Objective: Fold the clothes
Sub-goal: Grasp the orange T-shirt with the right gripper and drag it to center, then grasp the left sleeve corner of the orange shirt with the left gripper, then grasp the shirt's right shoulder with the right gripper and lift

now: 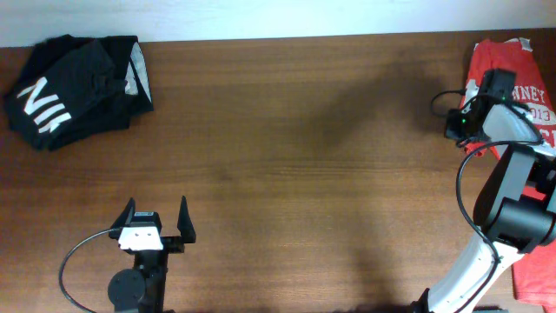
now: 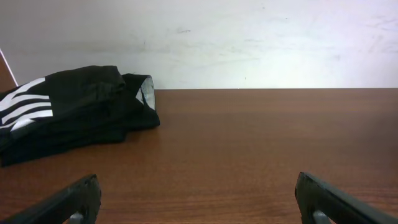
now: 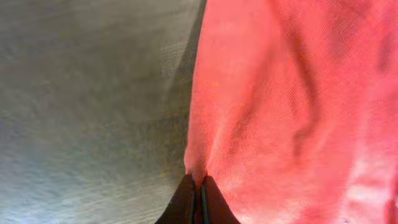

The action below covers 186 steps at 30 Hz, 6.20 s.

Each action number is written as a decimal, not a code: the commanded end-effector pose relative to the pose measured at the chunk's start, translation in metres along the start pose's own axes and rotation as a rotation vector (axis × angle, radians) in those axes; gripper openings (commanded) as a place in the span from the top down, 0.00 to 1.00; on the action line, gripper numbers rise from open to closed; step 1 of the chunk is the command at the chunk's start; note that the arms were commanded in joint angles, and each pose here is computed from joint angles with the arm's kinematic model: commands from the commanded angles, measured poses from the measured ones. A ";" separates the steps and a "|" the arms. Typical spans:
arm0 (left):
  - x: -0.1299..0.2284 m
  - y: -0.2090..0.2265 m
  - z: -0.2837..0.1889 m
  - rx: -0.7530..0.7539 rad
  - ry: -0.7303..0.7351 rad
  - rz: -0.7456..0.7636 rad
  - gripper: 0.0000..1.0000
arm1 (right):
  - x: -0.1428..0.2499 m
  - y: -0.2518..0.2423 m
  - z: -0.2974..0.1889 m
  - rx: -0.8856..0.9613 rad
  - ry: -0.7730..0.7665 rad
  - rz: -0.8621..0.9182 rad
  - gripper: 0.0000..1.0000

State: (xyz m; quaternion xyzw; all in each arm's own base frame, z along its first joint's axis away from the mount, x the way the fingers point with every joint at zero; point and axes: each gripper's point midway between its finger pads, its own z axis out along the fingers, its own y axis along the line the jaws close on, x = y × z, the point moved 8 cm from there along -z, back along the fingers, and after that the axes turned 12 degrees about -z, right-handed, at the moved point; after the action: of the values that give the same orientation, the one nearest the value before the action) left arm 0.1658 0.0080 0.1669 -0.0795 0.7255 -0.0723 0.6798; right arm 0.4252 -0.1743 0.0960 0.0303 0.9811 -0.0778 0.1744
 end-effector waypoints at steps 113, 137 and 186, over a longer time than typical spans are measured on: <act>0.075 0.039 0.202 -0.349 1.419 -0.059 0.11 | 0.102 0.121 -0.365 -0.110 -0.020 0.096 0.02; -0.085 0.139 0.244 -0.615 1.055 -0.357 0.99 | 0.026 0.146 -0.293 -0.148 -0.027 0.093 0.01; -0.077 0.134 0.227 -0.624 1.170 -0.391 1.00 | -0.003 0.239 -0.007 -0.181 0.293 0.155 0.52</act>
State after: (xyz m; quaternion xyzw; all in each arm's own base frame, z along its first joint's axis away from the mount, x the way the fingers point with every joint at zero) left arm 0.3933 0.1581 0.1935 -0.3470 0.9335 -0.0068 0.0898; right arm 0.4482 0.0610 0.0814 0.0988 0.9937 0.0324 0.0411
